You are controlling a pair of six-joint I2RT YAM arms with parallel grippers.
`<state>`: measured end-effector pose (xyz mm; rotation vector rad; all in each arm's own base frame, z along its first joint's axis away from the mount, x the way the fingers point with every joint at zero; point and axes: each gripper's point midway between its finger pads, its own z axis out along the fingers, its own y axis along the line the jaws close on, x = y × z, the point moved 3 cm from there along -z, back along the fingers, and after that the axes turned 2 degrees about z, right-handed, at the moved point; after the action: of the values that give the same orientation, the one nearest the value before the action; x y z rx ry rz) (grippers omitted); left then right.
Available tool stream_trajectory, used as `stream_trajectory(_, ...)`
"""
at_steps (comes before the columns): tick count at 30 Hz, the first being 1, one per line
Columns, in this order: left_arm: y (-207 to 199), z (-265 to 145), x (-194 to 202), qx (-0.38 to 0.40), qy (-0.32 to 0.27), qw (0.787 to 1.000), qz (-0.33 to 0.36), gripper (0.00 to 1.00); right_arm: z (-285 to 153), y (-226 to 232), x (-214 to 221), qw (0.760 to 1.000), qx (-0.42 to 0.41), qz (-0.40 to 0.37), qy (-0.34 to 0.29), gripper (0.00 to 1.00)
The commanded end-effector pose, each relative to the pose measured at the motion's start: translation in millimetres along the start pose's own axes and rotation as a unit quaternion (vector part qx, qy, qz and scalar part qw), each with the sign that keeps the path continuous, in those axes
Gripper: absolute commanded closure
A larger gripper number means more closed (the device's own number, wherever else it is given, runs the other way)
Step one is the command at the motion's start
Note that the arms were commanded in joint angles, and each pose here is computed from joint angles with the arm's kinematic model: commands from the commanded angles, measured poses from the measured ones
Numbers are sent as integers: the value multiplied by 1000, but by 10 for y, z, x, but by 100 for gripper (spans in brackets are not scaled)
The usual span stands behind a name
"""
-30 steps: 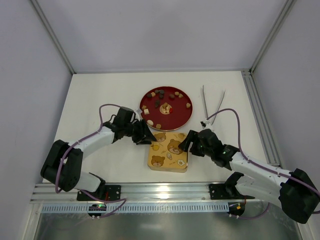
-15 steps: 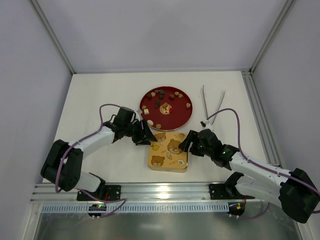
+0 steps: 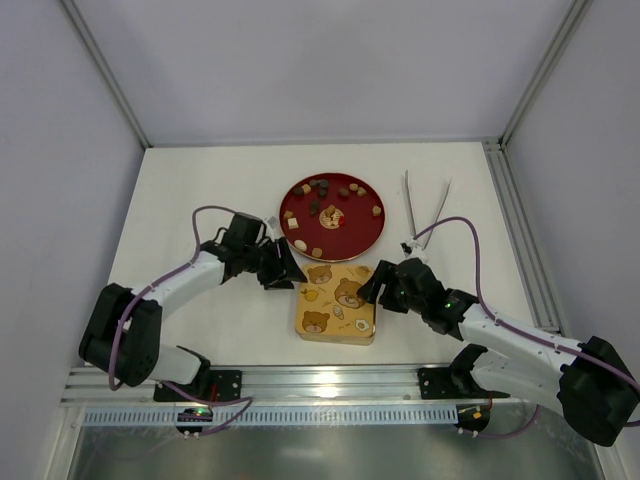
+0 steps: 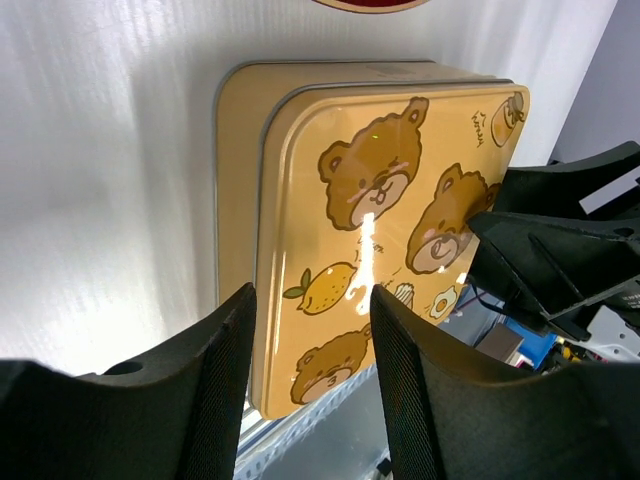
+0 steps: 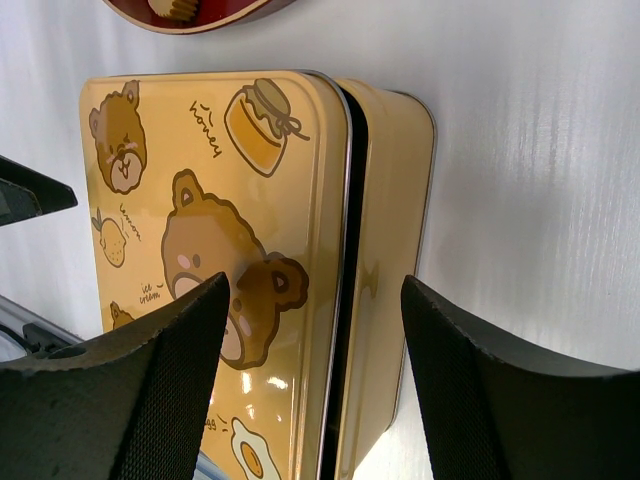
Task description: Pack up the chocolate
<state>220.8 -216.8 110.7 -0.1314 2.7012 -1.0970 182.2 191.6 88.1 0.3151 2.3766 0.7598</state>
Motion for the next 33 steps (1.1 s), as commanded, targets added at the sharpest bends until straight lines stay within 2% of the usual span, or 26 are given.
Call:
stream_trajectory(1,-3,-89,-30,-2,-9,1000,19,51,-10,156,-149,999,-16,7,-29,29)
stream_trajectory(11,124,39,84,-2,7,1000,7,53,-17,194,-168,999,-21,7,-30,29)
stream_trajectory(33,-154,69,53,29,2,999,14,55,-14,289,-166,999,-29,4,-24,31)
